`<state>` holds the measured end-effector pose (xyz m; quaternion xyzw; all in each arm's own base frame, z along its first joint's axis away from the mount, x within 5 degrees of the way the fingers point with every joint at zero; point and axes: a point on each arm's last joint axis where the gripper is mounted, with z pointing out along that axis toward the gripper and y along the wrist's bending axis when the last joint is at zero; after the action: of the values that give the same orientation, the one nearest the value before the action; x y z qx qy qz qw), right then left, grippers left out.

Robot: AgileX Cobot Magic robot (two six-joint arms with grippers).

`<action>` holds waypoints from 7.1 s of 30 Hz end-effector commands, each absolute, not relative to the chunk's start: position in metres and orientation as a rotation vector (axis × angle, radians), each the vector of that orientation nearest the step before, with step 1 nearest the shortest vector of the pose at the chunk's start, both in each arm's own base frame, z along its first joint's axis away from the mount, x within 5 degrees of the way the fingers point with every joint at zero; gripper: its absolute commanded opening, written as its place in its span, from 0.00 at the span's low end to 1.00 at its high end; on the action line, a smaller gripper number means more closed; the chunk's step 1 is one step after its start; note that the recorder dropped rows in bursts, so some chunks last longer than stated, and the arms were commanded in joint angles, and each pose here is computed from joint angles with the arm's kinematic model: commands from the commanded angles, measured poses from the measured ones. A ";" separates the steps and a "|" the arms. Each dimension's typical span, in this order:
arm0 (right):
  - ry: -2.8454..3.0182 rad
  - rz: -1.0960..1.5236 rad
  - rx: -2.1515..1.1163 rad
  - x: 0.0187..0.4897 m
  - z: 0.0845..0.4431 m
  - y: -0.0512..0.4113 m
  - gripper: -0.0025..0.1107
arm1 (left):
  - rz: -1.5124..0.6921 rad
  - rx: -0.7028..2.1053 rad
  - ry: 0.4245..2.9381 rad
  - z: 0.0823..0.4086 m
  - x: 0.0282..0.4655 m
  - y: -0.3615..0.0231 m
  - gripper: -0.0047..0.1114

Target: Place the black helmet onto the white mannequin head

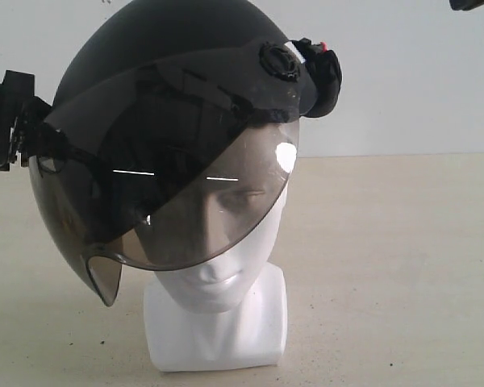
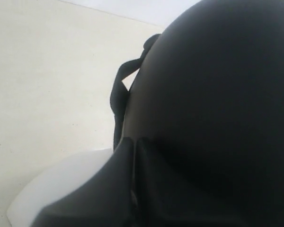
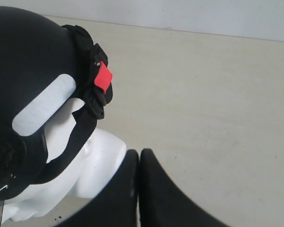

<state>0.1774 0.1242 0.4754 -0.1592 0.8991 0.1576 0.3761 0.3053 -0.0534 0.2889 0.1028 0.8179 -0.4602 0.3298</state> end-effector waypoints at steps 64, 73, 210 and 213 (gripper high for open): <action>2.111 0.934 -0.611 0.246 0.420 0.148 0.43 | -1.192 0.200 1.994 0.330 0.284 0.001 0.08; 2.167 0.929 -0.600 0.267 0.400 0.155 0.43 | -1.194 0.198 1.997 0.328 0.284 0.001 0.08; 2.259 1.118 -0.866 0.218 0.413 0.203 0.02 | -1.405 0.673 1.973 0.342 0.235 -0.110 0.08; 2.275 1.124 -0.883 0.216 0.412 0.203 0.02 | -1.411 0.666 1.984 0.338 0.232 -0.109 0.08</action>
<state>0.2148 0.2013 0.4294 -0.2985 0.8064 0.4398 0.2592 0.2312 -0.1105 0.3622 0.2370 0.7027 -0.5827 0.3324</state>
